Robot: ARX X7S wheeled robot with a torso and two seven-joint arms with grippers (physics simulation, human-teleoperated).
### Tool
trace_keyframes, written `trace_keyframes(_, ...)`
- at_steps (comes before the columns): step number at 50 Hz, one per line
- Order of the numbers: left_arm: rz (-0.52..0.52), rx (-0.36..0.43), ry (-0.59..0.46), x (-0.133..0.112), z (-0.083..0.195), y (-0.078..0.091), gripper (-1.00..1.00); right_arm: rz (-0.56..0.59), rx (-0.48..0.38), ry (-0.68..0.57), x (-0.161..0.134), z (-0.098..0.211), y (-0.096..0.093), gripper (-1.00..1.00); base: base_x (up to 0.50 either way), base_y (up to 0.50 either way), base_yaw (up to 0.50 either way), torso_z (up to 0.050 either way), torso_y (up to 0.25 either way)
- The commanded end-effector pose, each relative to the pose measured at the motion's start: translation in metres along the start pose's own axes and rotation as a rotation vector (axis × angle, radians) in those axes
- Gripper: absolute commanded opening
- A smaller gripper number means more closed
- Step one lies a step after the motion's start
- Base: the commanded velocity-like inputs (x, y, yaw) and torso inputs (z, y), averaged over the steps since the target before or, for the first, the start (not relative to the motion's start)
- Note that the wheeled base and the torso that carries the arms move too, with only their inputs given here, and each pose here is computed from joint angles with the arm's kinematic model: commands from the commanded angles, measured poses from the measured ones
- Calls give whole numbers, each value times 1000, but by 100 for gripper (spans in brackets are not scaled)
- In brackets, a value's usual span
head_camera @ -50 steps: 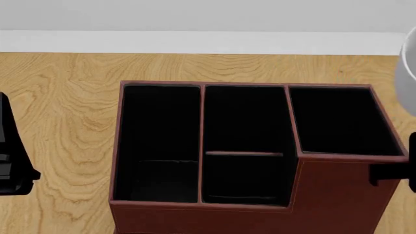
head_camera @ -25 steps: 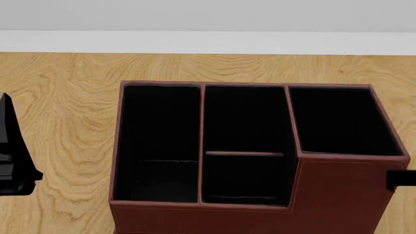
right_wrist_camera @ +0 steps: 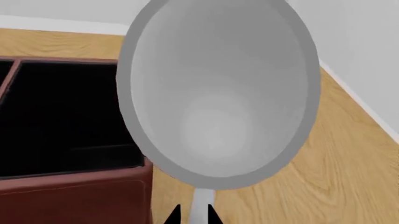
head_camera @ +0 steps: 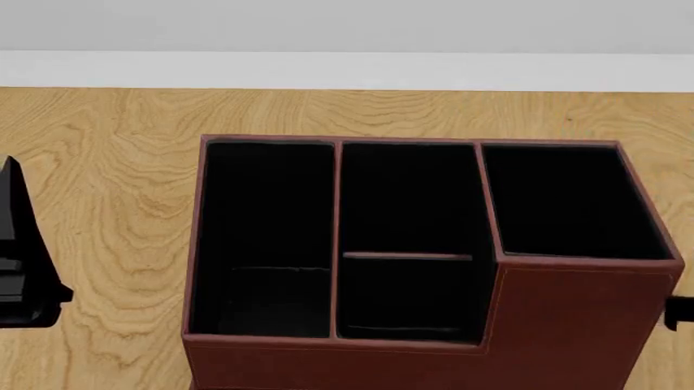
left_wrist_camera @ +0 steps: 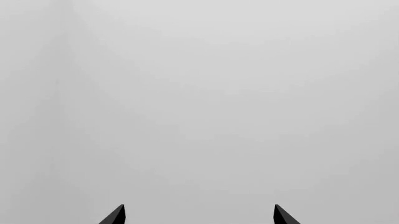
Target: Pick up the white mug and place it to the right of the caddy.
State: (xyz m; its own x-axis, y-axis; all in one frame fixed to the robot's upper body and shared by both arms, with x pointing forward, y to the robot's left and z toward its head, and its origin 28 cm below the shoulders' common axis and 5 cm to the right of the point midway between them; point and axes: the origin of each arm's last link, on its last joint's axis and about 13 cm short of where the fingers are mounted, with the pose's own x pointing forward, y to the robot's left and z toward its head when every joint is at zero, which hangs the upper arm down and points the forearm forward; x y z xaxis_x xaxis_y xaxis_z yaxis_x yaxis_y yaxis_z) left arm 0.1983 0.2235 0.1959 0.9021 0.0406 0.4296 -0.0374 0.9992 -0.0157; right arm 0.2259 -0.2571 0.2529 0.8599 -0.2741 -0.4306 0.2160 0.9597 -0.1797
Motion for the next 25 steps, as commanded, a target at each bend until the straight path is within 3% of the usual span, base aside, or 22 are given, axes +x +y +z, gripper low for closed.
trace_keyframes(1,0,0,0,0,0,0,100,-39,10,-12,4,0,-8,-100,0,0,0,0,0)
trace_keyframes(25,4,5,1,1,-1,1,100,-55,34,33,22,-8,-11,-100,0,0,0,0,1)
